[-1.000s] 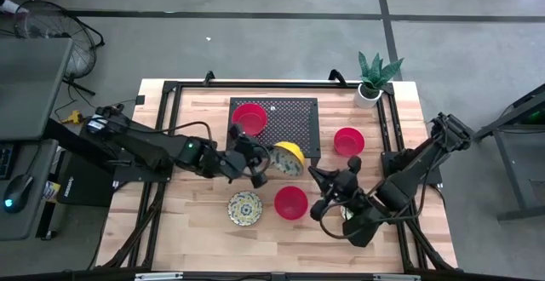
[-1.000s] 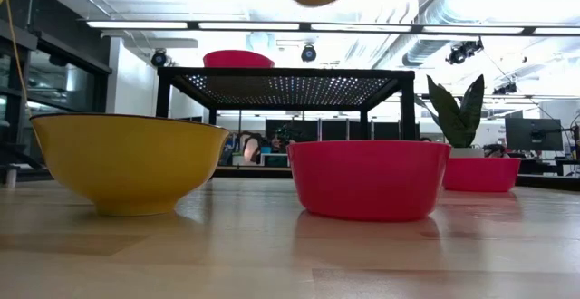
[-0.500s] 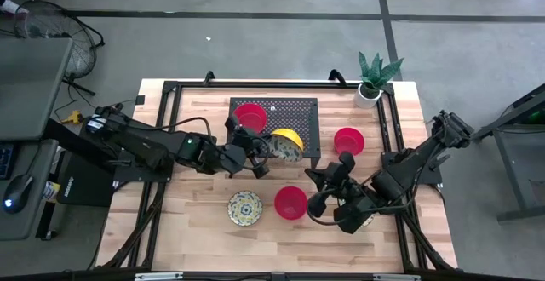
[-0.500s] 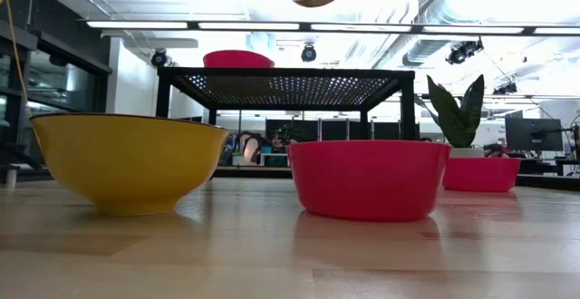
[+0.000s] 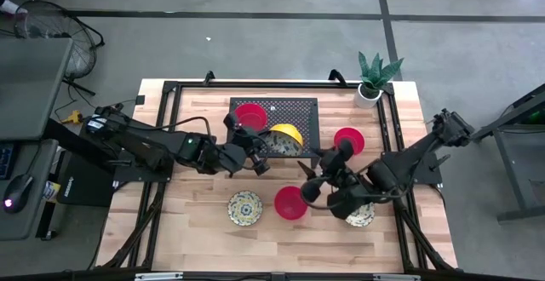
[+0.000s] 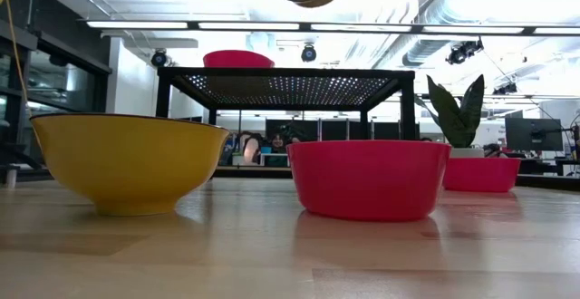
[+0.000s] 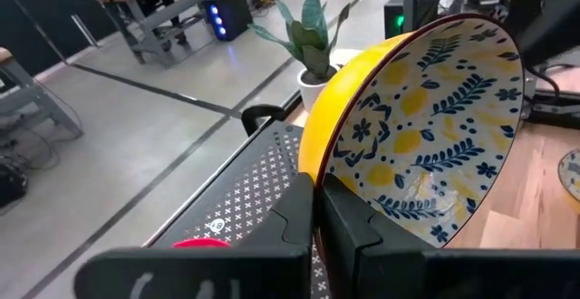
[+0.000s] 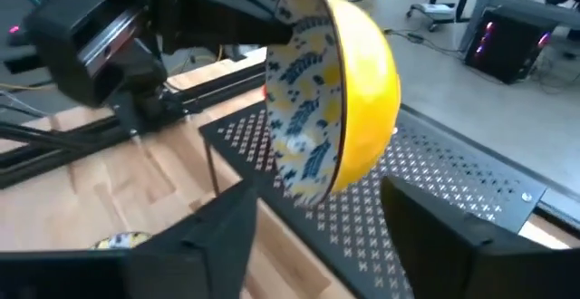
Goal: Pick & Place Mini bowls
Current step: Put the left yellow patterned bowl on the shelf
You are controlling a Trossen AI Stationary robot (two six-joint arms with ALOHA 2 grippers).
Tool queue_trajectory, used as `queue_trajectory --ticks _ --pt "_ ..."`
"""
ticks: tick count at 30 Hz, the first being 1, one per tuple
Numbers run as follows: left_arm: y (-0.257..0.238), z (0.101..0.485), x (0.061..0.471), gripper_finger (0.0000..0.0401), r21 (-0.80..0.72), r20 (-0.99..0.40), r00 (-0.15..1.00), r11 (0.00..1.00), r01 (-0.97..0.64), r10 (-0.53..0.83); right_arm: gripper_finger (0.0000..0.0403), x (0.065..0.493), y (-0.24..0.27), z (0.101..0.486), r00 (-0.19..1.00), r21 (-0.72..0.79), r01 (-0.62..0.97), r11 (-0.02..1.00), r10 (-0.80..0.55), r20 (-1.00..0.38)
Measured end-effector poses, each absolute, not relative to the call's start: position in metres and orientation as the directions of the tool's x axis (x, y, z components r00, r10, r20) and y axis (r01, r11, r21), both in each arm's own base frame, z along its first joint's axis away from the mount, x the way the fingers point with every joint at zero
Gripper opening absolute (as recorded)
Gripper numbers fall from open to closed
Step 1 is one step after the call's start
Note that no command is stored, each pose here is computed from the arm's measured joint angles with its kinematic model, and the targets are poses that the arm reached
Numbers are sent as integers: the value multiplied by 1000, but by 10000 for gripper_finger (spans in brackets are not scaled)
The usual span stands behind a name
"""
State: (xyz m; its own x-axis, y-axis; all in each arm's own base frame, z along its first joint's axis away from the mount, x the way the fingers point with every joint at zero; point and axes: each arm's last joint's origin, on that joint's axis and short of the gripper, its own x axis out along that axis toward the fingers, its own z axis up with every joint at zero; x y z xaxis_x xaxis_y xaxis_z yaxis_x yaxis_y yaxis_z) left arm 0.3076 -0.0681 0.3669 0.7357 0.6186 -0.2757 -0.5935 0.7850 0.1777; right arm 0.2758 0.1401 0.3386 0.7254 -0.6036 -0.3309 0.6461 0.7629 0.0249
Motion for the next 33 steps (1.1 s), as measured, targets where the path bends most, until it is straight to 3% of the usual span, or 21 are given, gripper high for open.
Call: queue_trajectory --ticks 5,20,26,33 --pt "-62 368 309 0 173 -273 730 779 -603 626 262 283 131 342 715 0 660 751 -629 -306" --pt "-62 369 311 0 177 -266 745 791 -586 612 241 298 97 341 651 -26 717 696 -683 -333" --pt "-62 369 311 0 178 -268 744 791 -586 612 192 300 93 340 654 -15 709 705 -665 -360" --pt "-62 369 311 0 174 -265 743 789 -589 614 91 300 90 339 651 -10 709 705 -660 -376"
